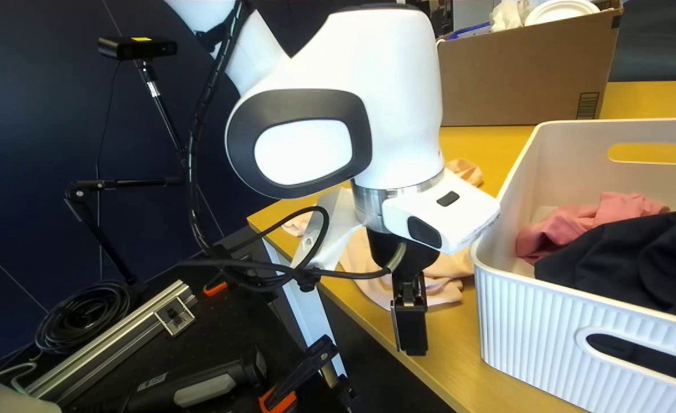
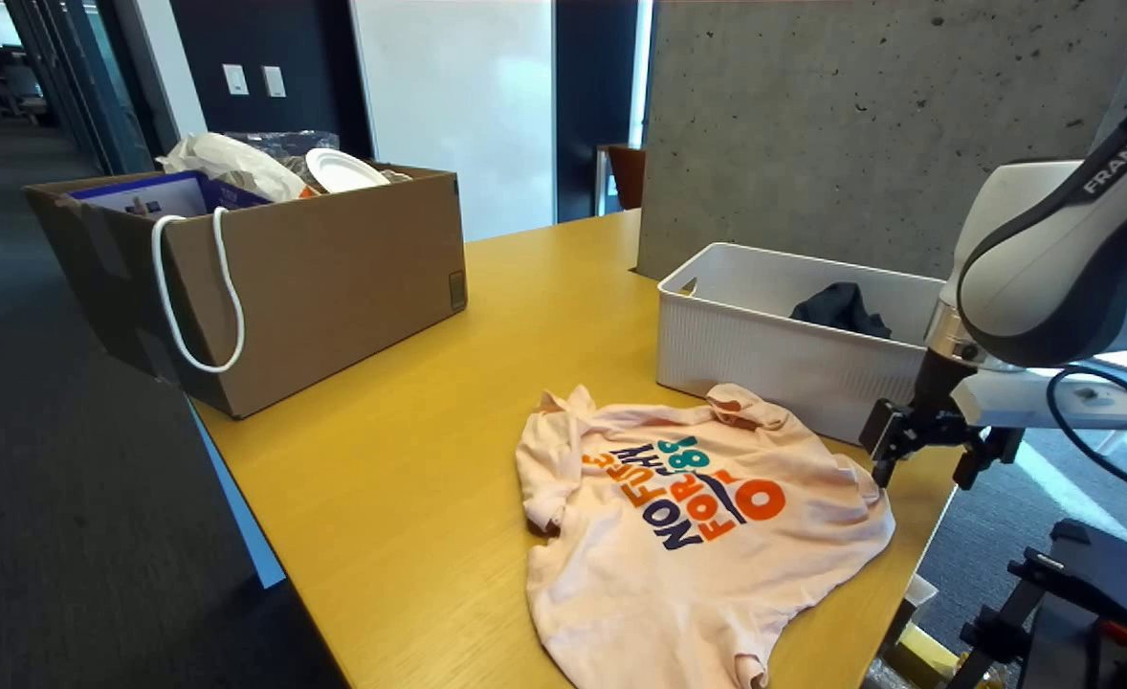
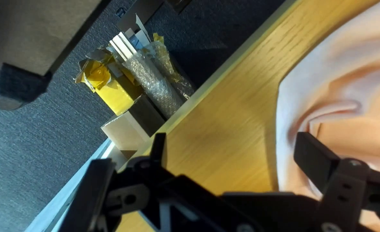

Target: Straighten the pink shirt

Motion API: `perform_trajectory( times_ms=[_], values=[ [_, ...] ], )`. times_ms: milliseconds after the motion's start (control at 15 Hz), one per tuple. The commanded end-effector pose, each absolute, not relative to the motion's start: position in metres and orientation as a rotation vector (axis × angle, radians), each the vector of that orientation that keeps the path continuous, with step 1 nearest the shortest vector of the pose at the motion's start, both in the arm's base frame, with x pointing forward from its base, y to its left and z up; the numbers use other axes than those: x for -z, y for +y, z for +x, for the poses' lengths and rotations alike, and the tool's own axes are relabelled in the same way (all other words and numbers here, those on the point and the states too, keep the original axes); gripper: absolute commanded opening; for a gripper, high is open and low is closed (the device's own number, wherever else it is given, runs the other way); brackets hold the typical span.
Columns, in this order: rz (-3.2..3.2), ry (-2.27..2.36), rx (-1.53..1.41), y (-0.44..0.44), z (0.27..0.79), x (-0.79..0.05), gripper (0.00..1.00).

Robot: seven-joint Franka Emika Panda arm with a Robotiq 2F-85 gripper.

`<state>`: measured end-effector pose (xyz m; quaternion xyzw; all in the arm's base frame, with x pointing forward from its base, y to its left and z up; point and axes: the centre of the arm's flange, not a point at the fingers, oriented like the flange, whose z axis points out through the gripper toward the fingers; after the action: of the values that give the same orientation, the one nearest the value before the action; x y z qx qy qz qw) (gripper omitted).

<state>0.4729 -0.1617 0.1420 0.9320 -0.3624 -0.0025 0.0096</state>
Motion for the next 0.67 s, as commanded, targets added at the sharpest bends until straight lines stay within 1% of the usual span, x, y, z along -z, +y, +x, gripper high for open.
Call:
perform_trajectory(
  times_ms=[0, 133, 400, 600],
  values=[
    [2.910, -1.114, -0.137, -0.163, 0.460, -0.178, 1.00],
    [2.941, -1.062, -0.198, -0.167, 0.474, -0.198, 1.00],
    [3.034, -0.840, -0.220, -0.182, 0.526, -0.221, 1.00],
    [3.097, -0.668, -0.208, -0.169, 0.541, -0.239, 1.00]
  ],
)
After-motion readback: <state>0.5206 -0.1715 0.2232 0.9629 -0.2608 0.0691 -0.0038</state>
